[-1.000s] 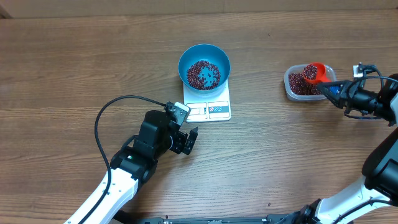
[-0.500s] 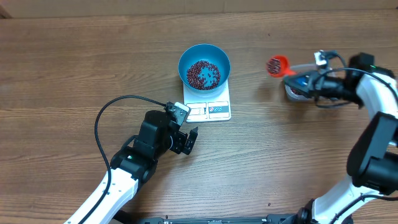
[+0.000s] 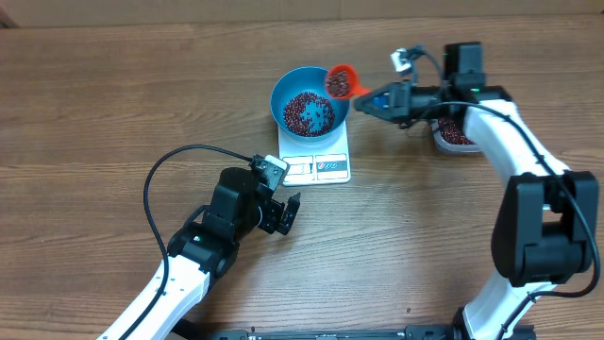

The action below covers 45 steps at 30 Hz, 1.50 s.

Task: Scoop item into bowl and weigh 150g on scale
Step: 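Carry the filled scoop over the teal bowl with the right gripper, then tip the scoop to pour beans into the teal bowl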

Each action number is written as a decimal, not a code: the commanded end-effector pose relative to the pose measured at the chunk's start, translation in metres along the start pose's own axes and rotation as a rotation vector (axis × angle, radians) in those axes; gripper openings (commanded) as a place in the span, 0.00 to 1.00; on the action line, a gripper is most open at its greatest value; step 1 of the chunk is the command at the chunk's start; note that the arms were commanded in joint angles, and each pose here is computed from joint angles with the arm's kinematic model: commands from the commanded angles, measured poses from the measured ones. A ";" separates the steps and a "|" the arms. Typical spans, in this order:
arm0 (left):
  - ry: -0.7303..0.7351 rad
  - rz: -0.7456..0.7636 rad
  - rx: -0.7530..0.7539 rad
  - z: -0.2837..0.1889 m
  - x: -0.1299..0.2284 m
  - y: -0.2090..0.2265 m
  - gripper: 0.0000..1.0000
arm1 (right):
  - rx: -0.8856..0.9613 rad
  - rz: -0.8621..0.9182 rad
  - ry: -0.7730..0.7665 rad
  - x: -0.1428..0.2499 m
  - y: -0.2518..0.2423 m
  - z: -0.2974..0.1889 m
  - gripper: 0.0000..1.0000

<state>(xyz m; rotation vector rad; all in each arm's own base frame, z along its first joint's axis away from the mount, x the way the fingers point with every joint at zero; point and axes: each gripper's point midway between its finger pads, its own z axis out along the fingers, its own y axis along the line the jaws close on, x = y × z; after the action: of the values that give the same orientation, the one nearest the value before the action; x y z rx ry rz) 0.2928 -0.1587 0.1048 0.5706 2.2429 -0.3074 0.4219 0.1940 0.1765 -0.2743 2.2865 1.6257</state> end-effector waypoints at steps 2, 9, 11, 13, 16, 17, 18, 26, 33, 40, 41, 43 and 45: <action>0.008 -0.006 -0.011 0.002 0.002 0.002 1.00 | 0.166 -0.019 -0.052 -0.021 0.005 0.020 0.04; 0.008 -0.006 -0.011 0.002 0.002 0.002 1.00 | 0.454 -0.165 -0.097 -0.040 0.002 0.037 0.04; 0.008 -0.006 -0.011 0.002 0.002 0.002 1.00 | 0.597 -0.236 -0.095 -0.043 -0.002 0.035 0.04; 0.008 -0.006 -0.011 0.002 0.002 0.002 1.00 | 0.725 -0.307 -0.083 -0.044 -0.006 0.032 0.04; 0.008 -0.006 -0.011 0.002 0.002 0.002 0.99 | 0.855 -0.438 -0.035 -0.041 -0.004 0.034 0.04; 0.008 -0.006 -0.011 0.002 0.002 0.002 1.00 | 0.887 -0.472 -0.023 -0.040 -0.004 0.035 0.04; 0.008 -0.006 -0.011 0.002 0.002 0.002 0.99 | 0.930 -0.504 -0.013 -0.039 -0.004 0.036 0.04; 0.008 -0.006 -0.011 0.002 0.002 0.002 1.00 | 1.187 -0.696 0.035 -0.035 -0.001 0.034 0.04; 0.008 -0.006 -0.011 0.002 0.002 0.002 1.00 | 1.222 -0.767 0.068 -0.030 0.005 0.040 0.04; 0.008 -0.006 -0.011 0.002 0.002 0.002 1.00 | 1.176 -0.764 0.083 -0.026 0.007 0.046 0.04; 0.008 -0.006 -0.011 0.002 0.002 0.002 1.00 | 1.163 -0.764 0.086 -0.025 0.007 0.048 0.04; 0.008 -0.006 -0.011 0.002 0.002 0.002 1.00 | 1.132 -0.758 0.089 -0.023 0.009 0.052 0.04; 0.008 -0.006 -0.011 0.002 0.002 0.002 1.00 | 1.101 -0.753 0.089 -0.022 0.012 0.053 0.04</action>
<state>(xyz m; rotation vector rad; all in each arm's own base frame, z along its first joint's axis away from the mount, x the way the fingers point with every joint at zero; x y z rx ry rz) 0.2928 -0.1587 0.1048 0.5706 2.2429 -0.3074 0.4450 0.2378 0.1566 -0.7751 2.3650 -0.1416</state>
